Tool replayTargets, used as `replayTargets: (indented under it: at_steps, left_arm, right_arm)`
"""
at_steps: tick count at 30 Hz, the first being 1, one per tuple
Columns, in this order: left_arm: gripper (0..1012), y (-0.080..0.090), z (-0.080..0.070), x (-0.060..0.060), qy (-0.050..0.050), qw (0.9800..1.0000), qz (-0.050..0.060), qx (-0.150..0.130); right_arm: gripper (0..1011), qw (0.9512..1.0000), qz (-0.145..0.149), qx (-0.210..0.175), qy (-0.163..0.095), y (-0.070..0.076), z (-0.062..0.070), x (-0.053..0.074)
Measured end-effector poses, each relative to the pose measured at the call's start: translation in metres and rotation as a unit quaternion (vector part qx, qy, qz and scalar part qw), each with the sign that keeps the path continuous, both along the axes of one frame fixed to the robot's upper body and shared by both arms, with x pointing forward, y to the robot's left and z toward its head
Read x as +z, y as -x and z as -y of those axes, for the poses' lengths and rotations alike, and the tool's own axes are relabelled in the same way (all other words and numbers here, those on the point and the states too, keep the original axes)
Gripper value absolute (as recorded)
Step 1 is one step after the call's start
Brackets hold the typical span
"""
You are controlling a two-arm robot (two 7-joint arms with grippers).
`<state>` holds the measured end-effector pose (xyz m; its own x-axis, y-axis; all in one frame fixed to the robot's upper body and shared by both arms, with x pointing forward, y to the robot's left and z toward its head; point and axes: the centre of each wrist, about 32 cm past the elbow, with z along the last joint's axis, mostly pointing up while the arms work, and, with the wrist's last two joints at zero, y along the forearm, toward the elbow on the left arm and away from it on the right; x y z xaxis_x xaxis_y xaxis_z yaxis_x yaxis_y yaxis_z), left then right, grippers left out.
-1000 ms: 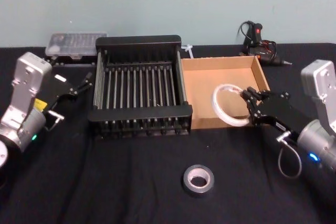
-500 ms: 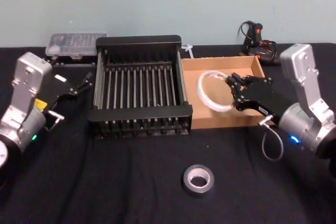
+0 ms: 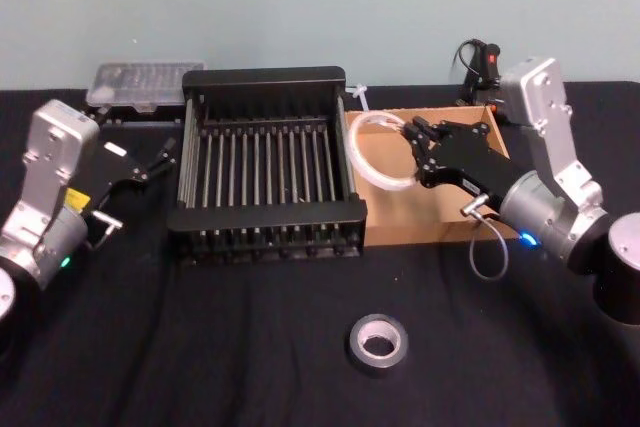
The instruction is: Pick up the white tape and place it into the black box , Pick up the silver tape and place it into the brown box.
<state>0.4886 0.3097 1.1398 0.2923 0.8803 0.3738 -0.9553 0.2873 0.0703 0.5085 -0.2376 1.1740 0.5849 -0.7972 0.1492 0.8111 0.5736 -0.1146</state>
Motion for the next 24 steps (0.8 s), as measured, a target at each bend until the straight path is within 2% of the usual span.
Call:
replayTargets:
  at_steps: [17,24]
  left_arm:
    - [1001,0.0,0.0,0.0,0.0,1.0,0.0,0.0]
    - [1002,0.0,0.0,0.0,0.0,1.0,0.0,0.0]
  right_arm:
    - [69,0.9997,0.005,0.017,0.018,-0.028,-0.031,0.003]
    - [69,0.9991,0.019,0.03,0.022,-0.044,-0.044,0.006]
